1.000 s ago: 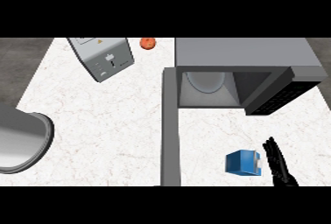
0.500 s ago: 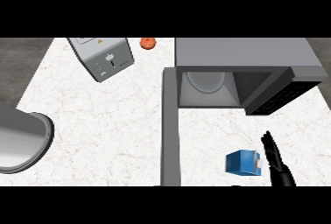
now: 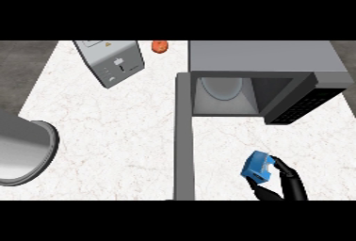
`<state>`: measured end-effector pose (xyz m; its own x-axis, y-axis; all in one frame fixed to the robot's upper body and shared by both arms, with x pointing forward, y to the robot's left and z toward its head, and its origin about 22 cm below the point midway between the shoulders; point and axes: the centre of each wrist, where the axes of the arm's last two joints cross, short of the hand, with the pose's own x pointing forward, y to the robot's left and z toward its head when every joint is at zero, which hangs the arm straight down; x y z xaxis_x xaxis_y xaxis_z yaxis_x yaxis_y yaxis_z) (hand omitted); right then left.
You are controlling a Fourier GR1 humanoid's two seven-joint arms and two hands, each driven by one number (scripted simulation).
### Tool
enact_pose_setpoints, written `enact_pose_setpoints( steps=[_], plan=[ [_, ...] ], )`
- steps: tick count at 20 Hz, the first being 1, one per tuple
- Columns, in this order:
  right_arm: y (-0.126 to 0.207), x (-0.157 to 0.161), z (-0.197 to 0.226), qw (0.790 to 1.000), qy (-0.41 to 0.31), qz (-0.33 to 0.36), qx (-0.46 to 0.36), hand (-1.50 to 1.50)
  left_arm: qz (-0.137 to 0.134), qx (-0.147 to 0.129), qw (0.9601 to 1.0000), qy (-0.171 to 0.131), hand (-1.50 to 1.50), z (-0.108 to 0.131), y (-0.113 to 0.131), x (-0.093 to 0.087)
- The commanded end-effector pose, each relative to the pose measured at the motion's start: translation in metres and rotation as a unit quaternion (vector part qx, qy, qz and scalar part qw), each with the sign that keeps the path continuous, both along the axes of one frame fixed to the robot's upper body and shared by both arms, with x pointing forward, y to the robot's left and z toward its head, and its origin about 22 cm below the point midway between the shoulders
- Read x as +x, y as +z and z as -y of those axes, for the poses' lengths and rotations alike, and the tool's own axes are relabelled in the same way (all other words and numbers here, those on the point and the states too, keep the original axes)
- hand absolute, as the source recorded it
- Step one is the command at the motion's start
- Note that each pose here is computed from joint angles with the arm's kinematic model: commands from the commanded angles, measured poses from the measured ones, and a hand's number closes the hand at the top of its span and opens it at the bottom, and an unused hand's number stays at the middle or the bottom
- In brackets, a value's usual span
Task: Pick up the milk, place it into the microwave and close the microwave
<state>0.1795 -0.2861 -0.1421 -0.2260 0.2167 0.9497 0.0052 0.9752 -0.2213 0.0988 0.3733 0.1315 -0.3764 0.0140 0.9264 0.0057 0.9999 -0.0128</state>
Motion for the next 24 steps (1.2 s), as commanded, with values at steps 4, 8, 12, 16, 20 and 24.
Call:
enact_pose_setpoints(
  steps=[4,8,12,16,20,24],
  plan=[
    [-0.014,0.004,-0.02,0.998,0.009,0.059,-0.029,1.5,0.005,0.001,1.0,0.006,-1.5,0.001,0.013,0.005],
    [0.001,0.053,-0.004,0.997,-0.026,0.068,-0.006,1.5,-0.001,-0.002,1.0,0.003,-1.5,-0.02,0.004,0.002],
    [0.012,0.087,-0.004,0.996,-0.047,0.075,0.004,1.5,0.009,0.005,0.9999,0.006,-1.5,-0.013,0.004,0.003],
    [0.014,0.092,-0.009,0.997,-0.003,0.073,0.027,1.5,0.011,-0.002,0.9999,-0.004,-1.5,-0.009,0.004,-0.011],
    [0.022,0.086,-0.021,0.994,0.048,0.08,0.053,1.5,-0.001,-0.008,1.0,-0.001,-1.5,-0.009,0.009,-0.001],
    [0.047,0.089,-0.036,0.992,0.066,0.084,0.069,1.5,0.008,-0.002,0.9999,0.011,-1.5,-0.017,0.008,-0.006]
  ],
)
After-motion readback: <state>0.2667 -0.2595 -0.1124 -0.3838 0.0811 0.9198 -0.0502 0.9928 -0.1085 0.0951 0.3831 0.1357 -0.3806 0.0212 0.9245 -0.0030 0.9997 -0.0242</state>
